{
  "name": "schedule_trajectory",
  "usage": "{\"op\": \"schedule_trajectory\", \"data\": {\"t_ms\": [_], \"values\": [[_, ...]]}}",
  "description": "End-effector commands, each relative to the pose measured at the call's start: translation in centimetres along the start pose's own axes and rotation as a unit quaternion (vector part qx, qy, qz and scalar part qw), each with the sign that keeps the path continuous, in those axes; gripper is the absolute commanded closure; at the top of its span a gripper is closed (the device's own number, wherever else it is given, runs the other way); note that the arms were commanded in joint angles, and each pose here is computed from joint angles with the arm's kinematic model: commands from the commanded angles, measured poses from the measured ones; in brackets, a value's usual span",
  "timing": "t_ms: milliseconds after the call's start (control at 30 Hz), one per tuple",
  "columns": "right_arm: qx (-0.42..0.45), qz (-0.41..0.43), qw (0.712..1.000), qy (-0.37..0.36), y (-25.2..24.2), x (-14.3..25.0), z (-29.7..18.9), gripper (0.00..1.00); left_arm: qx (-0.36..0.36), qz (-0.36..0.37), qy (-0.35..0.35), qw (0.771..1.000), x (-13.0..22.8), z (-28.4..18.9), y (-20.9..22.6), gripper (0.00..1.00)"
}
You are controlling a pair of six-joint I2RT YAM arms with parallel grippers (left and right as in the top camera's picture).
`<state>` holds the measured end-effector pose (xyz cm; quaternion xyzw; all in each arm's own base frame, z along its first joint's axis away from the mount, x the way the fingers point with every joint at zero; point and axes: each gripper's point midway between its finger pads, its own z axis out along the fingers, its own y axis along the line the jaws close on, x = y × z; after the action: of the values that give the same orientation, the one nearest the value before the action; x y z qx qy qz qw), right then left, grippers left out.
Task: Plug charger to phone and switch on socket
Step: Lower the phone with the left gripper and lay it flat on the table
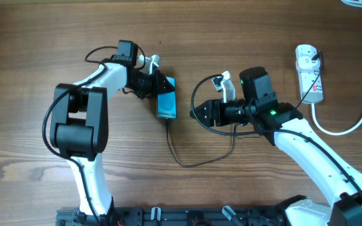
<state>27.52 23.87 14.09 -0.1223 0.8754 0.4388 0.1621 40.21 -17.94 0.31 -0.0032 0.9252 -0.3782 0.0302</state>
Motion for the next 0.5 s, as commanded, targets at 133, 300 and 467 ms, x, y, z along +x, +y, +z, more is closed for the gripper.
{"op": "schedule_trajectory", "data": {"t_ms": [133,300,467], "values": [[0.021,-0.007,1.000,0.001,-0.7,0.0,0.1,0.42,-0.190,-0.055,0.003,0.980,1.4,-0.5,7.3,0.62],[0.021,-0.010,1.000,0.002,-0.7,0.0,0.1,0.42,-0.227,-0.074,0.002,0.971,1.8,-1.0,8.4,0.59],[0.027,-0.014,1.000,0.006,-0.9,0.3,0.1,0.42,-0.253,-0.088,0.001,0.963,2.1,-1.5,9.2,0.57]]}}
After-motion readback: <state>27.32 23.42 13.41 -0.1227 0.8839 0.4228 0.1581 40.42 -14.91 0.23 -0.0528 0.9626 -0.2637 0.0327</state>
